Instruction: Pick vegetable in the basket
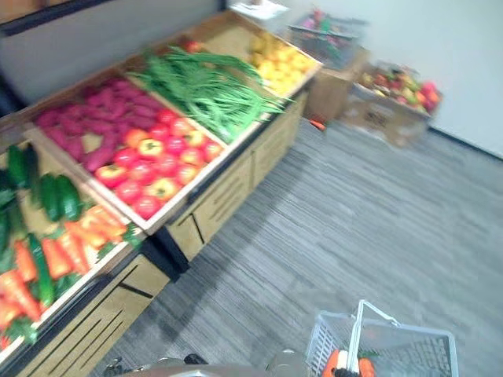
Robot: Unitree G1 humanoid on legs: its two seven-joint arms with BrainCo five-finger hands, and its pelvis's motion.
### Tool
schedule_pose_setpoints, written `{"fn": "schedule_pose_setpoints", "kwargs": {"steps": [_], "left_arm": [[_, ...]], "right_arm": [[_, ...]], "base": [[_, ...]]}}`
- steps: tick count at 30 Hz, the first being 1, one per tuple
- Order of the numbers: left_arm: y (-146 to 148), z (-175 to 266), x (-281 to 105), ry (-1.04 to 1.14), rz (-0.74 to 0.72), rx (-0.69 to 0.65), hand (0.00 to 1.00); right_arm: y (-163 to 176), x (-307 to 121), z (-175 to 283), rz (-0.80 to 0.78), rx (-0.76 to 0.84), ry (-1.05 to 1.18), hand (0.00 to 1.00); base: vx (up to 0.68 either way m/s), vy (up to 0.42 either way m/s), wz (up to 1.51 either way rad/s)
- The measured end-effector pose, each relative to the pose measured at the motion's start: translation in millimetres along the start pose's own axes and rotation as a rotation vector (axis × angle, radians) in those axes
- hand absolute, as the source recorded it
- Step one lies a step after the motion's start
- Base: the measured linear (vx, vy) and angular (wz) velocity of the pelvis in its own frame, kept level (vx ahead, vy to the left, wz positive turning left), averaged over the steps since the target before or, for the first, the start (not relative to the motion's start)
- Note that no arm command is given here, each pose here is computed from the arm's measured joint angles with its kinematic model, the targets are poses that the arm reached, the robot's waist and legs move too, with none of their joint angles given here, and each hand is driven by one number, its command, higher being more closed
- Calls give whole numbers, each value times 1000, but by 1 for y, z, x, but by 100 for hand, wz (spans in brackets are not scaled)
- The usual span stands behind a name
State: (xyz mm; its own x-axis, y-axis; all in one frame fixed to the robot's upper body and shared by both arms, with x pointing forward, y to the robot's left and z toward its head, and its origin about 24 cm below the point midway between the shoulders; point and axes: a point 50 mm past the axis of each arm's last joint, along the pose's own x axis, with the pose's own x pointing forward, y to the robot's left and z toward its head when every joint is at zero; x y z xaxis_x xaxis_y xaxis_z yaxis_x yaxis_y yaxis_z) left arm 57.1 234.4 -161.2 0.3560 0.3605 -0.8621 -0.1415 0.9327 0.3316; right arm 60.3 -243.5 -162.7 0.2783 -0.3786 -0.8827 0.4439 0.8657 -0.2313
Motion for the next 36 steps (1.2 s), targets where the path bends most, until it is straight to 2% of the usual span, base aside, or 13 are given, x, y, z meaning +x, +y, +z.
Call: {"fn": "schedule_pose_setpoints", "kwargs": {"steps": [3,5,10,13,20,25,36], "left_arm": [[-19,18,2,-52,-51,18,0],[-19,18,1,-51,-50,12,0],[-10,9,1,-3,14,-130,0],[-16,6,-1,7,26,-183,0],[-18,13,-1,-22,21,-198,0],[-7,10,0,-31,44,-162,0],[-6,8,0,-44,-1,-33,0]], "right_arm": [[-11,-1,-7,-28,-16,19,100],[-14,-3,-16,-35,-19,42,100],[-11,-2,-9,-15,-81,5,100],[-17,2,6,-34,-97,-32,100],[-25,2,9,-52,-122,-57,100],[-18,-4,-18,-37,-76,6,100],[-15,-3,-10,-23,-107,-24,100]], "base": [[-93,-306,-75],[-45,-207,-72],[36,-147,-122],[51,69,-163],[-33,211,-93],[92,232,-29],[18,24,-24]]}}
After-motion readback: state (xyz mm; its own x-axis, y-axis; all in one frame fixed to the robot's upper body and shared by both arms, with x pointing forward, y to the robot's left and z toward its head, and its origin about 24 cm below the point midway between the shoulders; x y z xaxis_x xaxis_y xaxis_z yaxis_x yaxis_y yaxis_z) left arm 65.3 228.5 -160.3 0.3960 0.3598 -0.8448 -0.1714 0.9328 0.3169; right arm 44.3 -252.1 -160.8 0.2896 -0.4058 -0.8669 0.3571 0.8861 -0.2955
